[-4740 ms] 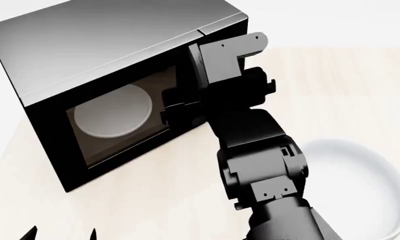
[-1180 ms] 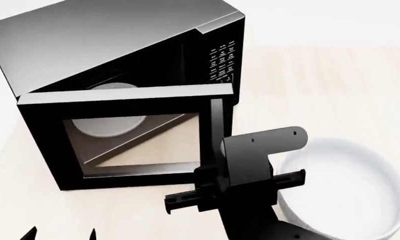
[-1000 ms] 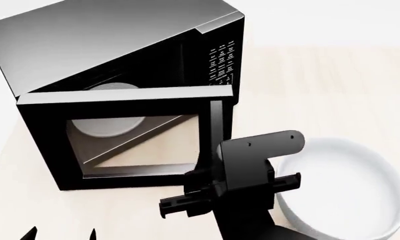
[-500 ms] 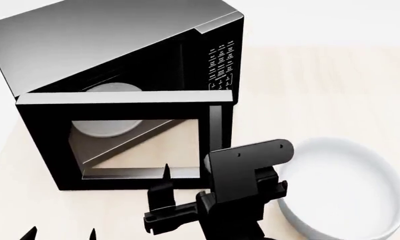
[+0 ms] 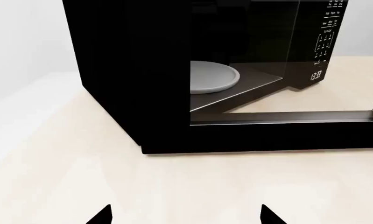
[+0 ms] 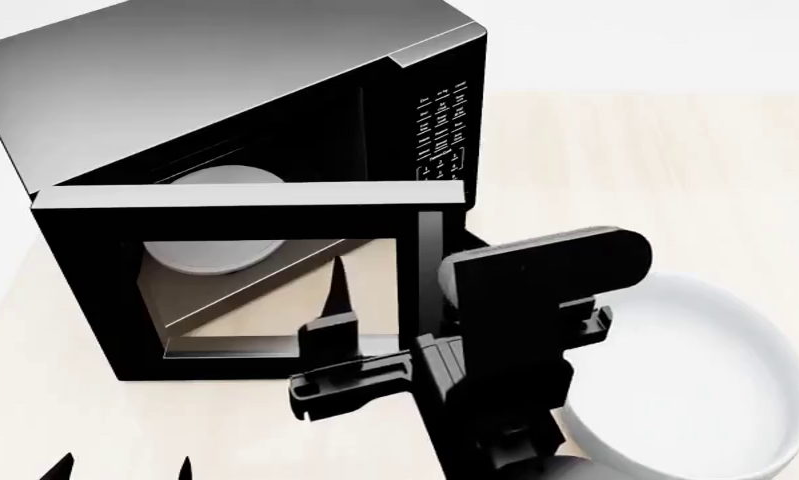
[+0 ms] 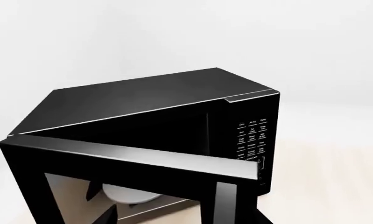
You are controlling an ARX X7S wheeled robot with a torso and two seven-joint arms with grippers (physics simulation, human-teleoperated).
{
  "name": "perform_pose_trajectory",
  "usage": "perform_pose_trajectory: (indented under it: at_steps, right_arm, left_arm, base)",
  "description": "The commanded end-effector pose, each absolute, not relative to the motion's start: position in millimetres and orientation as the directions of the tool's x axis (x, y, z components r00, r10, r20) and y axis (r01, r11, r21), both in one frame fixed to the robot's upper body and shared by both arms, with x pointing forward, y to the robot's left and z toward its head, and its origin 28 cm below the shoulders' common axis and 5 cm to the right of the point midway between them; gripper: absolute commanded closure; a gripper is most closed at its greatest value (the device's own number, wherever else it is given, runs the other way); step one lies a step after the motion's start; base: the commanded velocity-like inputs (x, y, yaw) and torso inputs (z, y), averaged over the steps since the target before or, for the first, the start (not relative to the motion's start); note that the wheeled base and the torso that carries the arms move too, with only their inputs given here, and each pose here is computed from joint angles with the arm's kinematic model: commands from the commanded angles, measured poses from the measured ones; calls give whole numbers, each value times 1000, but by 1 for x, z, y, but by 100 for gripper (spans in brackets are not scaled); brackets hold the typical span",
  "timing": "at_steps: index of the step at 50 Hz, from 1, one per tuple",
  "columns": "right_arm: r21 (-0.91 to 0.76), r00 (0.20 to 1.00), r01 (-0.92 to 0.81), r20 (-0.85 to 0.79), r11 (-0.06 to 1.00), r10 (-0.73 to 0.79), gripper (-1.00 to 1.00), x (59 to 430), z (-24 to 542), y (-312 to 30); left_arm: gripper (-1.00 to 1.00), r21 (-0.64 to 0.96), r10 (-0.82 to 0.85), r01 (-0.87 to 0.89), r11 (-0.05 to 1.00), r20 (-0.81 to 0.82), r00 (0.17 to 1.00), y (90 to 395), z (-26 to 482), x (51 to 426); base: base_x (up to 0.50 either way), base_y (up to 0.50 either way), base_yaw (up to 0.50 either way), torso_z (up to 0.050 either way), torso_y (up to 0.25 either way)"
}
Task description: Open the microwave.
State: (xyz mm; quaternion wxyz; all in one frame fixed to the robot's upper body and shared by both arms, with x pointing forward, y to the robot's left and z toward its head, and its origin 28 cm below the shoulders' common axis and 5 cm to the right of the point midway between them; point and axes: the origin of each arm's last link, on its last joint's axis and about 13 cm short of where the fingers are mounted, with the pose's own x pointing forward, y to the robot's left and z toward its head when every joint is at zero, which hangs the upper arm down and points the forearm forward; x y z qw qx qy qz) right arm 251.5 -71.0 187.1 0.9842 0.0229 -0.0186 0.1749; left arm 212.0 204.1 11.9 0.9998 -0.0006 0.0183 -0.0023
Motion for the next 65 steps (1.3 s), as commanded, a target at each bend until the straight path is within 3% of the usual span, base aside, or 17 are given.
perform_pose_trajectory:
  at_steps: [1, 20, 31, 39, 51, 56, 65]
  right_arm:
    - [33, 934, -345, 116, 938, 339, -100, 235, 211, -75]
    - [-112, 943, -224, 227, 968, 245, -100, 225, 281, -75]
    - [-136, 930, -113, 335, 984, 153, -100, 239, 342, -74]
    - [-188, 923, -172, 313, 967, 225, -100, 266, 374, -71]
    - [-56, 931, -349, 90, 935, 353, -100, 315, 415, -75]
    - [-144, 962, -272, -3, 951, 275, -100, 331, 424, -81]
    - [-29, 952, -270, -155, 962, 263, -100, 336, 441, -82]
  left_arm:
    - [-100, -1, -5, 5, 1000, -37, 999, 204, 12, 212]
    - [-100, -1, -5, 5, 1000, -37, 999, 204, 12, 212]
    - [-100, -5, -5, 5, 1000, -39, 999, 204, 12, 212]
    - [-100, -6, -4, 4, 1000, -40, 999, 204, 12, 212]
    - [-100, -5, -6, 6, 1000, -40, 999, 204, 12, 213]
    - [-100, -4, -7, 7, 1000, -39, 999, 204, 12, 212]
    - [-100, -4, -7, 7, 1000, -39, 999, 204, 12, 213]
  base:
    - [0, 0, 0, 0, 0]
    - [0, 0, 0, 0, 0]
    - [0, 0, 0, 0, 0]
    - [0, 0, 0, 0, 0]
    - [0, 0, 0, 0, 0]
    - [0, 0, 0, 0, 0]
    - [0, 0, 0, 0, 0]
